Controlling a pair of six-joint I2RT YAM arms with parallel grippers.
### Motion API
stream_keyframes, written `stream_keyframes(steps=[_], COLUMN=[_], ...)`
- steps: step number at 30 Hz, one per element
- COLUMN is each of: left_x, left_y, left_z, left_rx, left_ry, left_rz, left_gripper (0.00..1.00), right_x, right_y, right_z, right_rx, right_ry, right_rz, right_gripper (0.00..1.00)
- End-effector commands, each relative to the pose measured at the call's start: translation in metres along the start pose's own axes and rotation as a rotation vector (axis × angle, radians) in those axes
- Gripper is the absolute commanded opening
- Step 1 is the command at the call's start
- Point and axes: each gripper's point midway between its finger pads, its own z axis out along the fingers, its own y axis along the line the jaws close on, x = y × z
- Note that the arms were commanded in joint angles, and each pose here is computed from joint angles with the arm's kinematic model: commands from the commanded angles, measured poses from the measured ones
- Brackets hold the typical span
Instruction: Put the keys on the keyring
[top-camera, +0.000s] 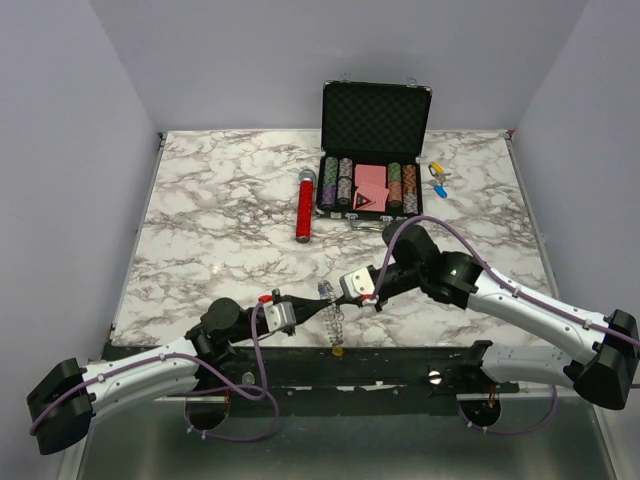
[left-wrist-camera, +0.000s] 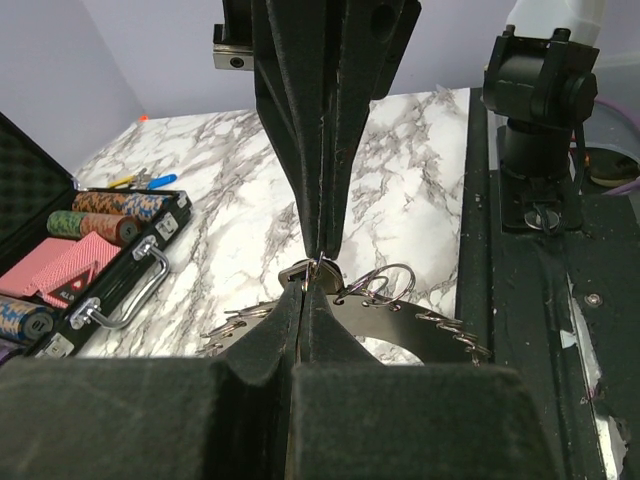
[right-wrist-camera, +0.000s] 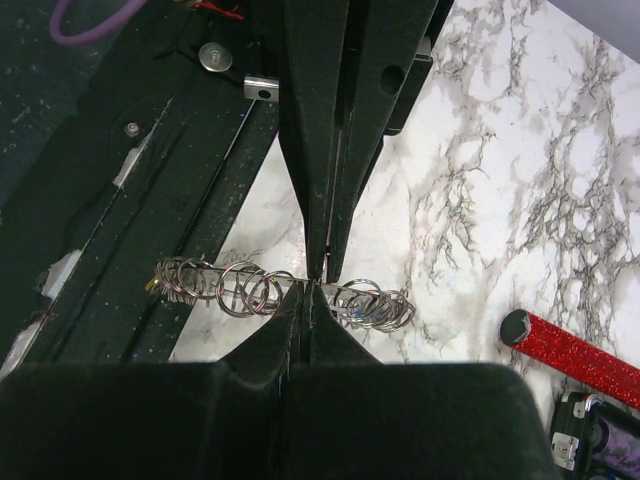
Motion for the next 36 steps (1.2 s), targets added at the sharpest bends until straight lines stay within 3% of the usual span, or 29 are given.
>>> stream_keyframes(steps=[1,36], left_x=[-0.021,-0.044], left_y=[0.017,0.025], left_z=[0.004,-0.007], left_rx=[-0.074,-0.148], left_ry=[-0.052,-0.208], left_rz=[-0.009,-0.100], left_gripper=[0.00,0.00], right_x=[0.005,0.010], right_y=[0.007,0.013], right_z=[0.004,0.007], right_rx=[-0.021,-0.017], right_ry=[0.009,0.004], right_rz=[-0.009,0.034], right_gripper=[0.00,0.00])
